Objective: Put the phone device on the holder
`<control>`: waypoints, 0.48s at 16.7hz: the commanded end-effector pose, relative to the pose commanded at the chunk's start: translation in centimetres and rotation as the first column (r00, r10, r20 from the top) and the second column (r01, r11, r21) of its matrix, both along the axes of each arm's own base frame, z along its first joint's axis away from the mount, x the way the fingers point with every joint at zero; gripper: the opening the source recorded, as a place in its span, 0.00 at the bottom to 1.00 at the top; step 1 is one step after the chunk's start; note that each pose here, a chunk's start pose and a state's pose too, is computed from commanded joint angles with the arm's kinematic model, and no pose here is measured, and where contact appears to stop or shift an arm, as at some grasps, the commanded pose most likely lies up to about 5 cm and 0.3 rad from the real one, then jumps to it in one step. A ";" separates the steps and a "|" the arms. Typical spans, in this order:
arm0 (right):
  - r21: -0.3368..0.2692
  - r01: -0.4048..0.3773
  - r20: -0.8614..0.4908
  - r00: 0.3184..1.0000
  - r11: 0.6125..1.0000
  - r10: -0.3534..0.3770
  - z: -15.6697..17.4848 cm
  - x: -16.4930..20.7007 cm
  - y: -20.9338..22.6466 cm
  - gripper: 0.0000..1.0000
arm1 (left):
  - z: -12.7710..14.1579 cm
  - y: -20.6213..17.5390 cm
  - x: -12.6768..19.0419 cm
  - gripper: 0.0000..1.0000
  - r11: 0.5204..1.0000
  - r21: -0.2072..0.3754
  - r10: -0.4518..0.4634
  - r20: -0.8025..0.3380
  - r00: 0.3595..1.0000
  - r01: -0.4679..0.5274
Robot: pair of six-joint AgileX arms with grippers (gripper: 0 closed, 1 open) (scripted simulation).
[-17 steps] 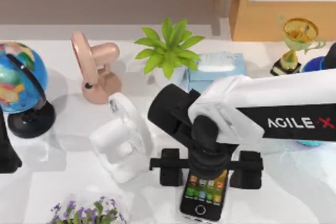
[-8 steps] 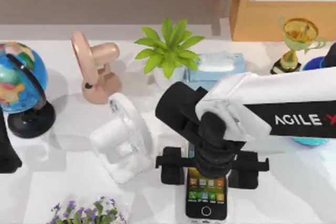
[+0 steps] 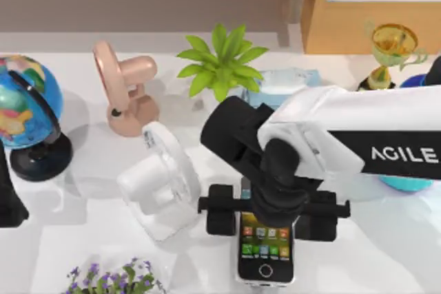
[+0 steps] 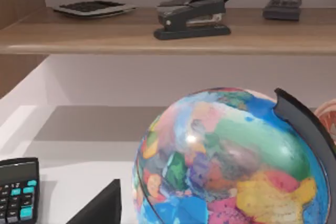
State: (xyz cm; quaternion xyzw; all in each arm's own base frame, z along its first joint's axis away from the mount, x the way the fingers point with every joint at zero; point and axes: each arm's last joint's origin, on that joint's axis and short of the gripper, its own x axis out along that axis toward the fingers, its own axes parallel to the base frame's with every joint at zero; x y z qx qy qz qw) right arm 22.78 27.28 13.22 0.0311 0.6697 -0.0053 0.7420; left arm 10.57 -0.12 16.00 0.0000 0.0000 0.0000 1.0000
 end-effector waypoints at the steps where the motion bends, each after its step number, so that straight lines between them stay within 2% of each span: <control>1: -0.013 -0.002 0.002 1.000 1.000 0.002 0.1 0.0 0.2 0.00 | 0.0 0.0 0.0 1.00 1.000 0.000 0.000 0.000 1.000 0.000; 4: -0.039 -0.002 0.002 1.000 0.999 0.002 0.2 0.0 0.5 0.00 | 0.0 0.0 0.0 1.00 1.000 0.000 0.000 0.000 1.000 0.000; 8: -0.035 0.005 0.003 1.000 0.999 -0.005 0.3 0.2 0.3 0.00 | 0.0 0.0 0.0 1.00 1.000 0.000 0.000 0.000 1.000 0.000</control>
